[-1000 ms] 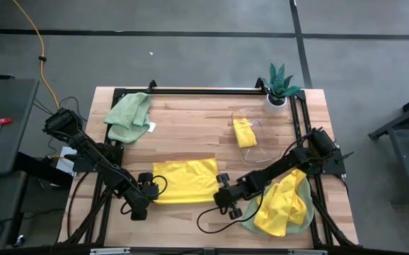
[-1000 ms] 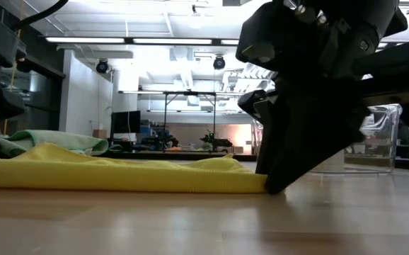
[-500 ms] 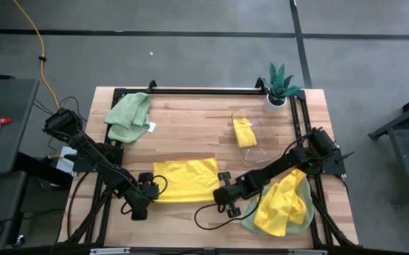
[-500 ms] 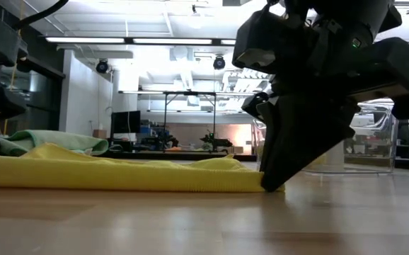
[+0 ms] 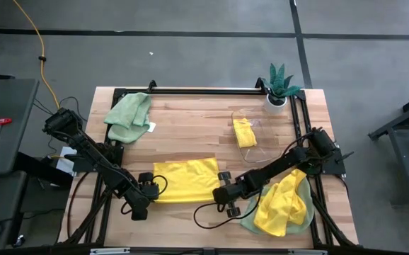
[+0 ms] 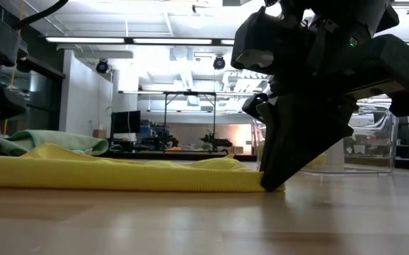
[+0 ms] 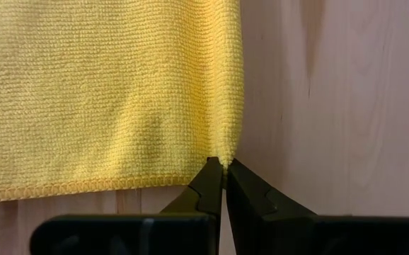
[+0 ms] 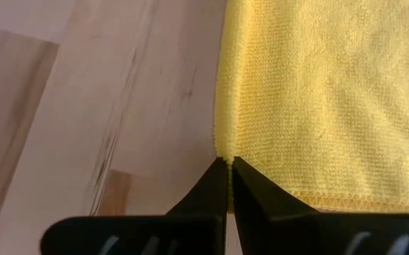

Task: Fold microfiber towels
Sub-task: Fold the top yellow microfiber towel

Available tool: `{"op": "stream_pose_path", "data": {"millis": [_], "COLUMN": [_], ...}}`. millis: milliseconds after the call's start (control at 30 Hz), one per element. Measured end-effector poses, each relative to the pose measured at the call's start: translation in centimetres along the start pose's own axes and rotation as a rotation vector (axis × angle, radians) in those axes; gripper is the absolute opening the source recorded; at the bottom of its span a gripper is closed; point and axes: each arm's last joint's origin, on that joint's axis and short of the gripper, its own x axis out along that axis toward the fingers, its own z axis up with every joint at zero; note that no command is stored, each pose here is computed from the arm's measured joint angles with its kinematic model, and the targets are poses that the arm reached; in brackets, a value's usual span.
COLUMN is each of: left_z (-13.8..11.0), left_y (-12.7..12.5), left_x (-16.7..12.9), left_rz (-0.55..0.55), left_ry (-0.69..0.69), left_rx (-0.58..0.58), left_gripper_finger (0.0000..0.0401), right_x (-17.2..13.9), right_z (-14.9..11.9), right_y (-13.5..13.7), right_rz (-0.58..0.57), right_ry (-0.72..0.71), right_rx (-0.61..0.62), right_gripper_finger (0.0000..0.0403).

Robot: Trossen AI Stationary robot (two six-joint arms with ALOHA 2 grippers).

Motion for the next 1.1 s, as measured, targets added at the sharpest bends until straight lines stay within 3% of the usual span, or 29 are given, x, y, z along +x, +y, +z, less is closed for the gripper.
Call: {"op": "stream_pose_path", "data": {"millis": [1100], "left_z": [-0.02], "left_y": [-0.02], "left_x": [0.0], "left_rz": [-0.006], "left_ry": [0.006], "left_rx": [-0.003], "left_gripper_finger": [0.0], "right_x": [-0.01], "right_z": [0.03], "right_y": [0.08], "right_rz": [0.018], "right_ry": [0.0], "right_rx": [0.026], "right_gripper_finger": [0.0]}}
